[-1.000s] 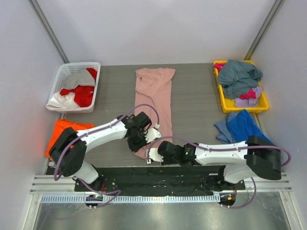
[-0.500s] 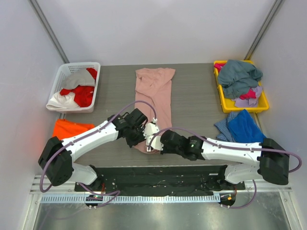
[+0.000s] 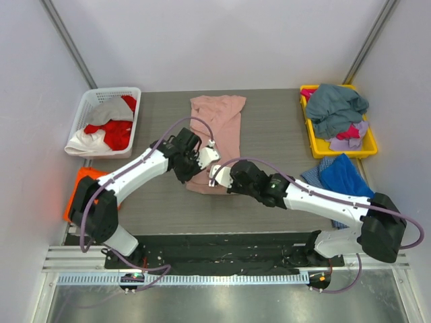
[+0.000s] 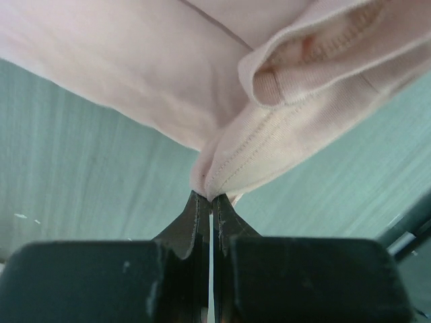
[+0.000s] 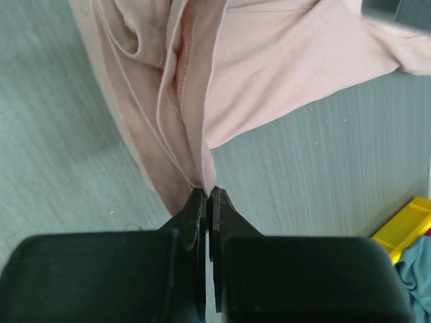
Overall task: Fold and stack the t-shirts
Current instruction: Fold the folded rectangular tshirt in 1/3 of the way
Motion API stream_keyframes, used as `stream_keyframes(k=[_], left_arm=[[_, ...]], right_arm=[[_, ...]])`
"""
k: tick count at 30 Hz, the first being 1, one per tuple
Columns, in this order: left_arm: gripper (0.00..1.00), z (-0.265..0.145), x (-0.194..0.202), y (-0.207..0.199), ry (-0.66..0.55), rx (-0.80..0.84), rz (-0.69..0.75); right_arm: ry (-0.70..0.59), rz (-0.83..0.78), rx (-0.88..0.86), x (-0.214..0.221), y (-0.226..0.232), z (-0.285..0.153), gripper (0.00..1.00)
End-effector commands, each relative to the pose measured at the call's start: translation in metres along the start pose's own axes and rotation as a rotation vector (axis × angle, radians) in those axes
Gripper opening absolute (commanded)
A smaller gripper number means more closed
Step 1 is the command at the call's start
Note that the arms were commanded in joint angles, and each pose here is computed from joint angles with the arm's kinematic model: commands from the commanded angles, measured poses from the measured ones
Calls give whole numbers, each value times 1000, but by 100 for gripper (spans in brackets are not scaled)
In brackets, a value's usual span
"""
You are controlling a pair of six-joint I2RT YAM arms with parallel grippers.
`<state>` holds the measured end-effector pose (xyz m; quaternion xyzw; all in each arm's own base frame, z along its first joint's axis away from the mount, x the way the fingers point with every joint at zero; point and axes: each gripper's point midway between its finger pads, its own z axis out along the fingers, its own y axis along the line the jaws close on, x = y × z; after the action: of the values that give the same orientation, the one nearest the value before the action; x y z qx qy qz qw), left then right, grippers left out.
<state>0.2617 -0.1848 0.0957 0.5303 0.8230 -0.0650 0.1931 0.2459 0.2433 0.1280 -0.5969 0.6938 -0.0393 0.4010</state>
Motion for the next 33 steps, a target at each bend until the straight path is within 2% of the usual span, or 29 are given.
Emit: stream_keyframes(k=[1, 5, 20, 33], left_arm=[[0, 5, -32, 23, -54, -5, 45], [0, 23, -38, 42, -33, 11, 22], [0, 36, -68, 129, -52, -57, -29], [0, 63, -63, 141, -10, -38, -42]], right_arm=[[-42, 9, 30, -24, -27, 6, 1], [-31, 18, 26, -26, -41, 19, 1], [16, 53, 36, -15, -97, 78, 1], [47, 79, 45, -11, -119, 125, 1]])
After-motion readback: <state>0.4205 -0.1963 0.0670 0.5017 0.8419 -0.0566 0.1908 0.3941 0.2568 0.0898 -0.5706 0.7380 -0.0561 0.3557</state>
